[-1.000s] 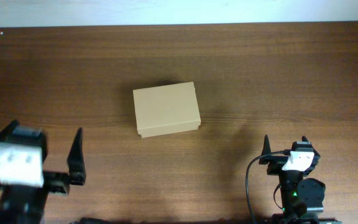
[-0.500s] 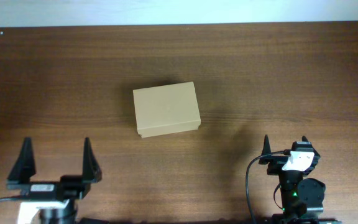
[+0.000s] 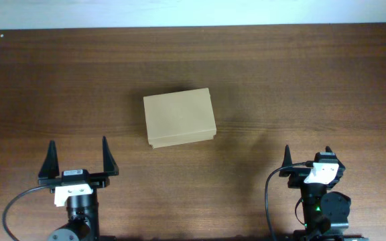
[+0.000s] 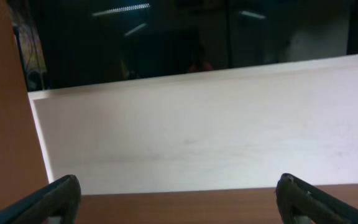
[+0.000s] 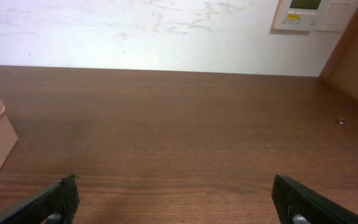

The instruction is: Pack container

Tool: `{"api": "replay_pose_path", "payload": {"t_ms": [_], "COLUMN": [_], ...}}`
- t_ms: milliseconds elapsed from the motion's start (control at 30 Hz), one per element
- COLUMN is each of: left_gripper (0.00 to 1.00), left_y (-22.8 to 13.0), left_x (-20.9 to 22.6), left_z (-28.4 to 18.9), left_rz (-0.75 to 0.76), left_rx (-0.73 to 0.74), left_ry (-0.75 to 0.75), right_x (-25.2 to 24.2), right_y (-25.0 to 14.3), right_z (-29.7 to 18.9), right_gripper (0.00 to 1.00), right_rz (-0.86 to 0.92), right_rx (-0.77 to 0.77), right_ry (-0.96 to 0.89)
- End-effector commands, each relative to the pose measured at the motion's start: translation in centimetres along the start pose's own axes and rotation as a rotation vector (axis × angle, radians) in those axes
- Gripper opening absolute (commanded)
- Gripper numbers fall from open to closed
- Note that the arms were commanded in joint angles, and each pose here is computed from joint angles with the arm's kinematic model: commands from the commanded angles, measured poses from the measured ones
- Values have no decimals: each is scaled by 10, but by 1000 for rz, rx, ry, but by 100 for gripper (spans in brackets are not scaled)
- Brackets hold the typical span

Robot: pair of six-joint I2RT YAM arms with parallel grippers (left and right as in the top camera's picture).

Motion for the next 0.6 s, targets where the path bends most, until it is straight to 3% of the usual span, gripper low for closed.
{"api": "replay_pose_path", "payload": {"t_ms": [0, 233, 567], "left_gripper": [100, 100, 100], "left_y": [-15, -28, -89], "left_x": [-2, -5, -25], "left_z": [-1, -1, -5], "left_rz": [17, 17, 40], "left_rx": [4, 1, 171], "left_ry": [11, 13, -52], "right_x": [-1, -1, -1], "right_y": [-2, -2, -2], "right_z": [0, 0, 0], "right_gripper": [99, 99, 99], "right_rz": [8, 8, 8], "right_rx": [-1, -1, -1], "right_ry": [-3, -3, -3]}}
Point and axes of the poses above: each gripper's point midway between its finger pads, its own z axis out along the fingers, its own x axis along the line the jaws close on, y = z × x, the point moved 1 cm from there along -z, back along the fingers, and after that the axes turned 8 degrees about z, right-handed, at the moved point
